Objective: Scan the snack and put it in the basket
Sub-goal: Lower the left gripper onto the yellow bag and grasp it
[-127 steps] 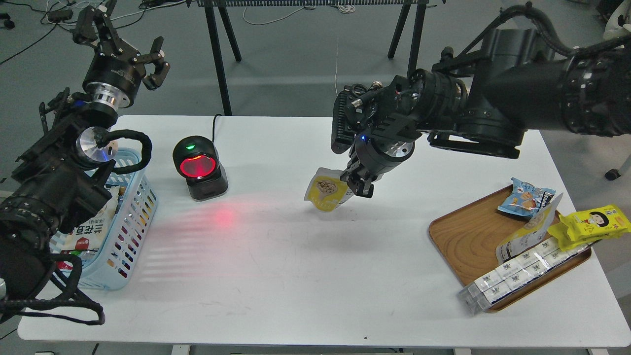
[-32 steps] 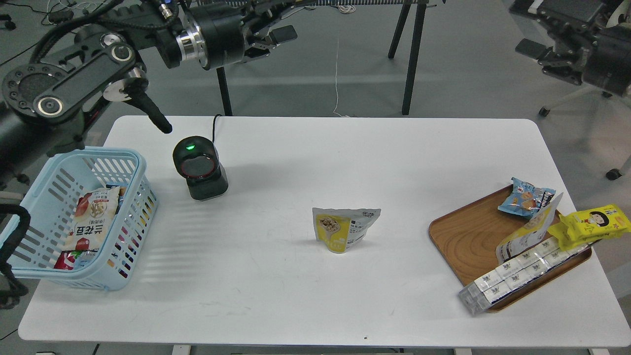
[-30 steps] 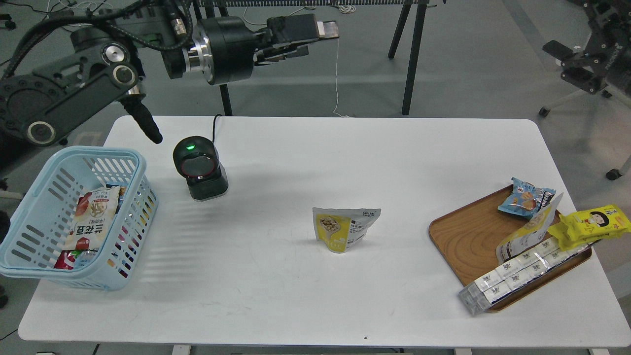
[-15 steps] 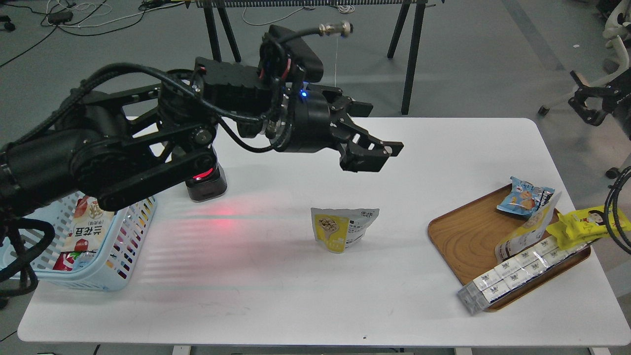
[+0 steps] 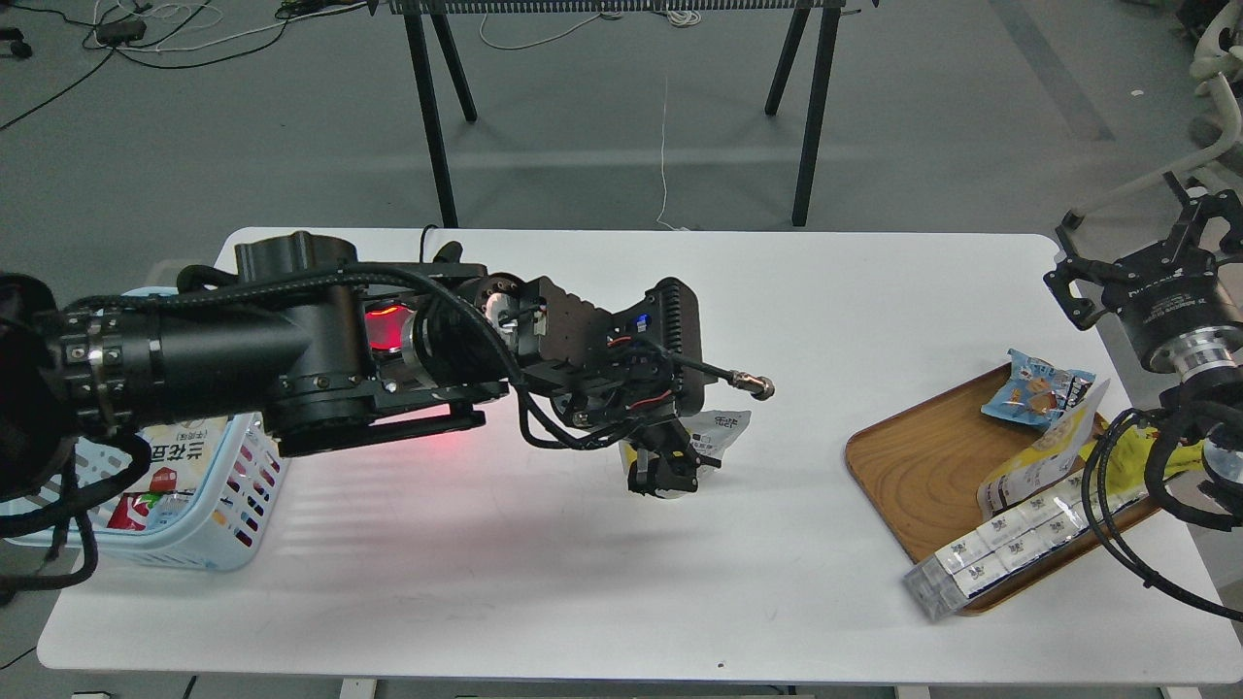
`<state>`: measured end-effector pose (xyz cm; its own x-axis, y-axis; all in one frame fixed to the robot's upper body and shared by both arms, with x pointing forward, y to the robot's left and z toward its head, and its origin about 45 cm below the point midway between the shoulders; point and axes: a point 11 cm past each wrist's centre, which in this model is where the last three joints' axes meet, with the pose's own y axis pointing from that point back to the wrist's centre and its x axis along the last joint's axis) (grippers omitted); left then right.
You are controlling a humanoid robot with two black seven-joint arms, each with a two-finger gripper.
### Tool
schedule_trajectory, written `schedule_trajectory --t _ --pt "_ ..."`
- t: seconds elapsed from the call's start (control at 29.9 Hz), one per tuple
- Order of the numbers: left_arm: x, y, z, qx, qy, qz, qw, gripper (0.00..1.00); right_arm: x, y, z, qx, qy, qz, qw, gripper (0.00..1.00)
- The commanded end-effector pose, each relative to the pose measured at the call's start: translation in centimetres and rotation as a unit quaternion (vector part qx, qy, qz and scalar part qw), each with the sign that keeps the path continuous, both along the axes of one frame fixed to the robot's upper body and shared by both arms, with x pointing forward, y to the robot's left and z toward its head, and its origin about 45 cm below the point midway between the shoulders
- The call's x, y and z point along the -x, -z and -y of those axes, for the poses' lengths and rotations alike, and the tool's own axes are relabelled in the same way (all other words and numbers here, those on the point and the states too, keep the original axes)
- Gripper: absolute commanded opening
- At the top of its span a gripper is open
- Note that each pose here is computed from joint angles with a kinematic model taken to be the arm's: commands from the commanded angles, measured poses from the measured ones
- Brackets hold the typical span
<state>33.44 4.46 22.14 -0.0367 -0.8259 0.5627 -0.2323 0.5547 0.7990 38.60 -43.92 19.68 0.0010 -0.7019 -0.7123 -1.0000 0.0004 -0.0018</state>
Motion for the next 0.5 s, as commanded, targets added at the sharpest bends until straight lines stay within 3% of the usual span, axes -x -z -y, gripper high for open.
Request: schedule_trajectory --t 0.0,0.13,0.37,0.47 --pt "-0.81 0.36 -0.72 -0.007 -0.015 0.002 1.0 0.57 -0.06 -0.23 -0.07 -0.002 -0.001 0.003 1.0 0.99" --pt "-1.16 0.39 -1.07 -0.009 -0.021 0.003 1.0 0.36 -0.09 -0.33 -0.02 -0.001 -0.001 0.004 1.0 0.99" --pt "-0.94 0.58 -0.83 -0.009 -0.018 0.0 1.0 0.19 -0.13 -0.38 0.15 0.001 0.001 0.004 1.0 0.99" --pt "-0.97 0.53 -0.81 -0.008 -0.019 0.001 1.0 0.17 -0.15 -0.4 0.23 0.003 0.002 0.004 1.0 0.99"
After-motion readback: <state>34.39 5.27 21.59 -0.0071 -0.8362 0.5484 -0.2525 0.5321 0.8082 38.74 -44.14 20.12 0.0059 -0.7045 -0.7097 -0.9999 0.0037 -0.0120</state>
